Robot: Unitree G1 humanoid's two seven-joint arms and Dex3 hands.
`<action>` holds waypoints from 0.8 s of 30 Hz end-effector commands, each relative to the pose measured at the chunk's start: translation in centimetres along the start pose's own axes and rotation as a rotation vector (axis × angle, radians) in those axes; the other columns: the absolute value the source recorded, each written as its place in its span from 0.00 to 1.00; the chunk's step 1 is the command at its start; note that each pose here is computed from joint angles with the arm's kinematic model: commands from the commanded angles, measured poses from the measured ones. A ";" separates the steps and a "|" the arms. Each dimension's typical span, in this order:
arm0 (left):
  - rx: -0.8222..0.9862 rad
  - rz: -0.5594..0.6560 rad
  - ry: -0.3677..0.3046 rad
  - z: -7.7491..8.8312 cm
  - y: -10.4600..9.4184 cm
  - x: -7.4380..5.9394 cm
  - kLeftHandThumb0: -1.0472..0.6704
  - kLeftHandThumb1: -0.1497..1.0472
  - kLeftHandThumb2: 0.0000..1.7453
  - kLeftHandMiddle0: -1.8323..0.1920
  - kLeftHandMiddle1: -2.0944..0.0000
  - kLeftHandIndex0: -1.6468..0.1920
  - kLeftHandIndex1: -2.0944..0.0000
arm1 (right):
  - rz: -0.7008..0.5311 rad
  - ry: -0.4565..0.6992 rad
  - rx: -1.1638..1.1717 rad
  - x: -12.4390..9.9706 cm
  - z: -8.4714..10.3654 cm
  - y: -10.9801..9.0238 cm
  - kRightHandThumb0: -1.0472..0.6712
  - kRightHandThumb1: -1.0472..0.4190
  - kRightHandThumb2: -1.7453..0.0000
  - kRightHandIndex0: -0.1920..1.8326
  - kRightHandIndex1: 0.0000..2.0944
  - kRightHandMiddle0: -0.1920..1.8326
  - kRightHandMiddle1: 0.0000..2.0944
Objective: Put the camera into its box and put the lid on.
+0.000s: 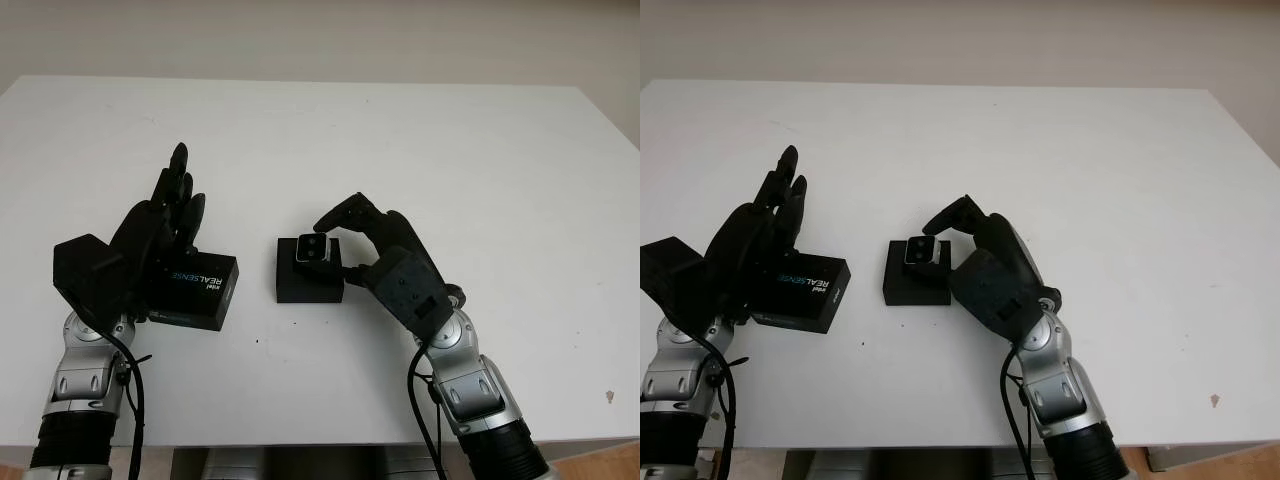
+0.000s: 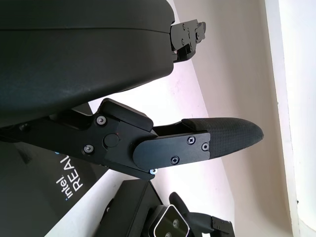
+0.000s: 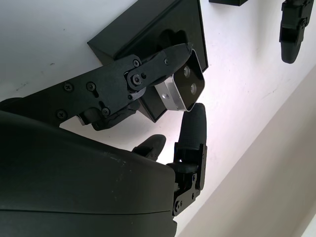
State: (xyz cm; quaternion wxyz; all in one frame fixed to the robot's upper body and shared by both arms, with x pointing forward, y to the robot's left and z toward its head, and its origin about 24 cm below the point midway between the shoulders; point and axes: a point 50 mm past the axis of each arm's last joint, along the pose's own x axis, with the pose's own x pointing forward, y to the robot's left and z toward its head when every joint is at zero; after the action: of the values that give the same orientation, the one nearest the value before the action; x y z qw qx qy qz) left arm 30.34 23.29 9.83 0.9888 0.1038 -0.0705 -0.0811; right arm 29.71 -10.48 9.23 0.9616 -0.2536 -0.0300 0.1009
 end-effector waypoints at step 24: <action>0.026 0.027 -0.011 0.6 0.5 0.0 0.12 1.00 0.33 1.00 1.00 1.00 1.00 | 0.189 0.095 -0.005 0.1 -0.6 0.9 0.39 0.04 0.97 0.22 0.21 0.26 0.77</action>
State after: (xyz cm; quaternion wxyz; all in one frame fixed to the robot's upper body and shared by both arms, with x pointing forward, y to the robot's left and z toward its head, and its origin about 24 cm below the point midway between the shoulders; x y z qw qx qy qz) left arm 30.34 23.57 9.85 0.9894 0.1103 -0.0672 -0.0670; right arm 30.05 -10.31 9.38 0.9525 -0.2587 0.0171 0.1595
